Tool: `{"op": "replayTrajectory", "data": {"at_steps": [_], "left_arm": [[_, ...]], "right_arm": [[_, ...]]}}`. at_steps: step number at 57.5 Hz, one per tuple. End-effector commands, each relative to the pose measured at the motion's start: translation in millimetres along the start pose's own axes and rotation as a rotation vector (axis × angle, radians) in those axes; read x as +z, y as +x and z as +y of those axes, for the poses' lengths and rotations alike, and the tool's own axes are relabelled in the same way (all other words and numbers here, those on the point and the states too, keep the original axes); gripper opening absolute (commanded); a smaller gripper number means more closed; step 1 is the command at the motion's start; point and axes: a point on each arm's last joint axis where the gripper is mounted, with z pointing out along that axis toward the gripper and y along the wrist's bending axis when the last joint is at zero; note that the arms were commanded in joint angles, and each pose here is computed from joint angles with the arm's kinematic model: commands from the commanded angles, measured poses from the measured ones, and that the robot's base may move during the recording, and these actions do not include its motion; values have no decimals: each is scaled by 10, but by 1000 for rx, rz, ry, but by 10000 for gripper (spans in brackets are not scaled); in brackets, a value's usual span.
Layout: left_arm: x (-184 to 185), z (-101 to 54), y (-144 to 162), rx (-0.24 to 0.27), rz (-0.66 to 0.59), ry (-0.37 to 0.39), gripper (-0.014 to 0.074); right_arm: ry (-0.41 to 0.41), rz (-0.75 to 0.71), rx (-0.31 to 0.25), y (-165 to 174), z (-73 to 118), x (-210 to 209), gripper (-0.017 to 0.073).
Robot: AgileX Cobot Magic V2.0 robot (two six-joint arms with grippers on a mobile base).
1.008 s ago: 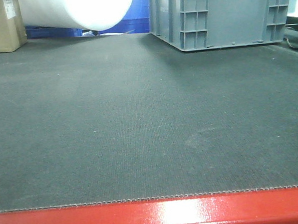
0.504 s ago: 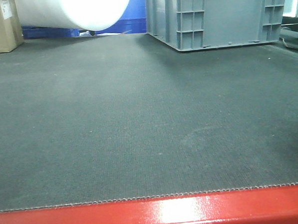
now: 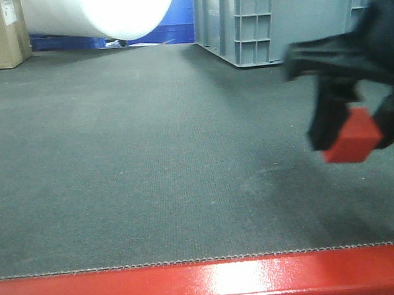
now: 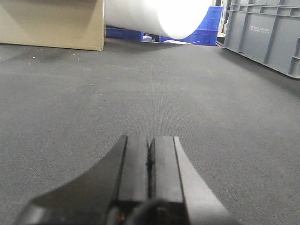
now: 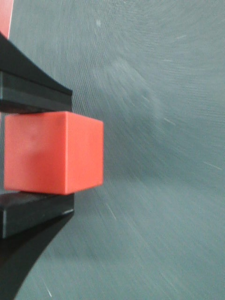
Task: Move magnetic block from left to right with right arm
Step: 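Lower the held red cube onto the felt with the right gripper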
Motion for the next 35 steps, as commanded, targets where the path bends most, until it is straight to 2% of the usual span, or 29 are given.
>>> {"op": "replayTrajectory", "data": {"at_steps": [1,7,14,22,35], "left_arm": [[-9,1,-54,-10,-82,0,-126],[-9,1,-54,-10,-82,0,-126],[-9,1,-54,-10,-82,0,-126],[-9,1,-54,-10,-82,0,-126],[-9,1,-54,-10,-82,0,-126]], "right_arm": [[11,12,-16,-169,239,-76,237],[42,90,-46,-232,464,15,237],[36,142,-63,-314,744,127,237],[18,220,-35,-373,990,289,237],[25,281,-19,-474,1188,479,237]]}}
